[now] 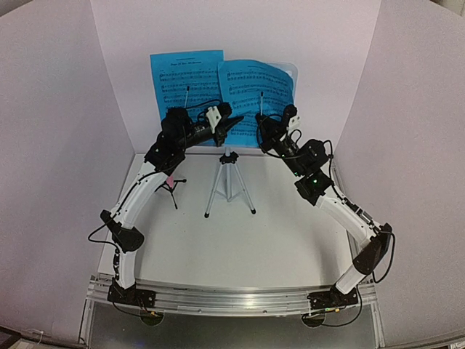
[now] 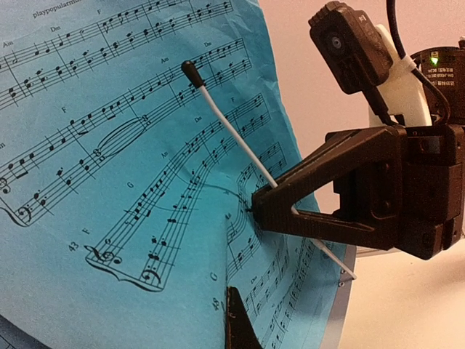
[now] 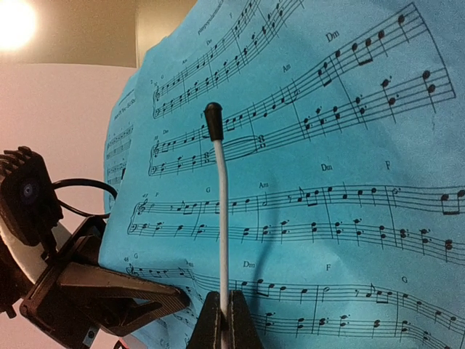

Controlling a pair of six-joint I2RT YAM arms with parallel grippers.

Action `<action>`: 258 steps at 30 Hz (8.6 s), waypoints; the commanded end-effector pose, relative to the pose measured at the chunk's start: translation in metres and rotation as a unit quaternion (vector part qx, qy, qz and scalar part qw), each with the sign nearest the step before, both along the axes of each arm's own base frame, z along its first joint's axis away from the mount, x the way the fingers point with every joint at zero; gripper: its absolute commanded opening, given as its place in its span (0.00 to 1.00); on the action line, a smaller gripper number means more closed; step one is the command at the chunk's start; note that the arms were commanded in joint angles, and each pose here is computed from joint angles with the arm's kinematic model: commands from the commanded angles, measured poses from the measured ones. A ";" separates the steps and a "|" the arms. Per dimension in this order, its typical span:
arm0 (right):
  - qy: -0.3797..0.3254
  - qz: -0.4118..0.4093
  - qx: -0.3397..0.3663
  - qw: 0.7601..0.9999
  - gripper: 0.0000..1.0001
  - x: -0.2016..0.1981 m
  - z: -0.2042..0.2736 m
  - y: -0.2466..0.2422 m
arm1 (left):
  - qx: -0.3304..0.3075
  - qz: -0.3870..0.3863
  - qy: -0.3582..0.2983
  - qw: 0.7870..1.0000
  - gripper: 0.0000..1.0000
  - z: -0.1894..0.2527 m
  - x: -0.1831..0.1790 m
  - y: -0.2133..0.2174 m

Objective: Set up the instrument practice props

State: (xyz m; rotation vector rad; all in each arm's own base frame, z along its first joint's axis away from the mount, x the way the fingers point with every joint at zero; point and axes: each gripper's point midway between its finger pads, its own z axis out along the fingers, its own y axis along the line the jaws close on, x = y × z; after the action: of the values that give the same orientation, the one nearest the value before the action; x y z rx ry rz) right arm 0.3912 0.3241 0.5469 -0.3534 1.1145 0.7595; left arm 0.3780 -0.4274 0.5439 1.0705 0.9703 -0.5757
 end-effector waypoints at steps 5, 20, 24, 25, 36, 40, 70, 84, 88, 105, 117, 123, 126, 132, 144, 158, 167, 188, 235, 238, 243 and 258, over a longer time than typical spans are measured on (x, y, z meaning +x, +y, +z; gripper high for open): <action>-0.028 -0.003 0.028 0.999 0.00 -0.013 0.028 -0.011 | -0.028 0.011 -0.016 0.999 0.00 0.015 0.003 0.003; -0.024 -0.004 0.024 0.999 0.00 -0.010 0.024 -0.009 | -0.011 0.005 -0.007 1.000 0.00 0.001 0.006 -0.003; -0.024 -0.005 0.025 0.999 0.00 -0.010 0.023 -0.010 | -0.010 0.005 -0.007 1.000 0.00 -0.001 0.007 -0.004; -0.023 -0.006 0.025 0.999 0.00 -0.010 0.024 -0.010 | -0.009 0.004 -0.008 1.000 0.00 -0.001 0.007 -0.004; -0.011 -0.018 0.032 0.999 0.00 -0.005 0.020 -0.014 | -0.011 0.009 -0.014 1.000 0.00 0.001 0.008 -0.003; -0.007 -0.020 0.032 0.999 0.00 -0.004 0.020 -0.014 | -0.012 0.011 -0.017 1.000 0.00 0.002 0.008 -0.002; 0.001 -0.025 0.034 0.999 0.10 0.001 0.018 -0.013 | -0.023 0.022 -0.034 0.999 0.11 0.007 0.009 0.001; -0.005 0.003 0.041 0.999 0.13 -0.013 0.028 -0.013 | -0.032 0.033 -0.047 0.998 0.35 0.029 -0.004 0.016; -0.009 0.029 0.035 0.999 0.18 -0.027 0.034 -0.013 | -0.028 0.032 -0.044 0.998 0.38 0.033 -0.012 0.023; 0.103 -0.005 -0.095 0.990 0.59 -0.069 0.060 -0.057 | -0.001 0.058 -0.043 0.997 0.54 0.036 -0.023 0.041; 0.081 -0.067 -0.077 0.991 0.60 -0.036 0.100 -0.110 | 0.013 0.089 -0.017 0.996 0.67 0.039 -0.036 0.067; 0.054 -0.013 -0.093 0.994 0.53 -0.024 0.102 -0.102 | 0.034 0.091 0.006 0.995 0.68 0.031 -0.051 0.081; 0.039 0.000 -0.095 0.995 0.52 -0.022 0.106 -0.101 | 0.047 0.098 0.014 0.994 0.68 0.028 -0.059 0.091; 0.003 0.002 -0.087 0.996 0.54 -0.013 0.114 -0.098 | 0.067 0.112 0.023 0.991 0.70 0.018 -0.070 0.106; -0.032 -0.002 -0.086 0.996 0.51 0.009 0.113 -0.087 | 0.083 0.138 0.048 0.986 0.71 0.010 -0.079 0.126; -0.029 0.001 -0.088 0.996 0.20 0.021 0.103 -0.083 | 0.085 0.137 0.057 0.985 0.72 0.007 -0.084 0.130; -0.039 -0.026 -0.065 0.997 0.02 0.022 0.113 -0.093 | 0.086 0.136 0.057 0.985 0.72 0.007 -0.085 0.130; -0.076 -0.051 0.082 0.992 0.00 0.013 0.144 -0.125 | 0.105 0.112 0.069 0.986 0.72 -0.015 -0.091 0.125; -0.051 -0.025 0.118 0.991 0.00 0.035 0.107 -0.116 | -0.025 0.047 0.220 0.974 0.67 -0.072 -0.062 0.075; -0.052 -0.024 0.120 0.991 0.00 0.035 0.106 -0.116 | -0.025 0.046 0.219 0.974 0.67 -0.071 -0.062 0.075; -0.048 -0.018 0.122 0.991 0.00 0.038 0.103 -0.114 | -0.023 0.047 0.216 0.975 0.67 -0.071 -0.062 0.076; -0.051 -0.013 0.122 0.991 0.00 0.037 0.104 -0.112 | -0.023 0.045 0.205 0.977 0.68 -0.064 -0.063 0.076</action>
State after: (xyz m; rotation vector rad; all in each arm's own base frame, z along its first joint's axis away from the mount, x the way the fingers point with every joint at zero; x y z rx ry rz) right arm 0.4379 0.2167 0.6380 -0.1685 0.9680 0.8186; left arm 0.3192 -0.3526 0.4500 0.8866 1.4310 -0.7611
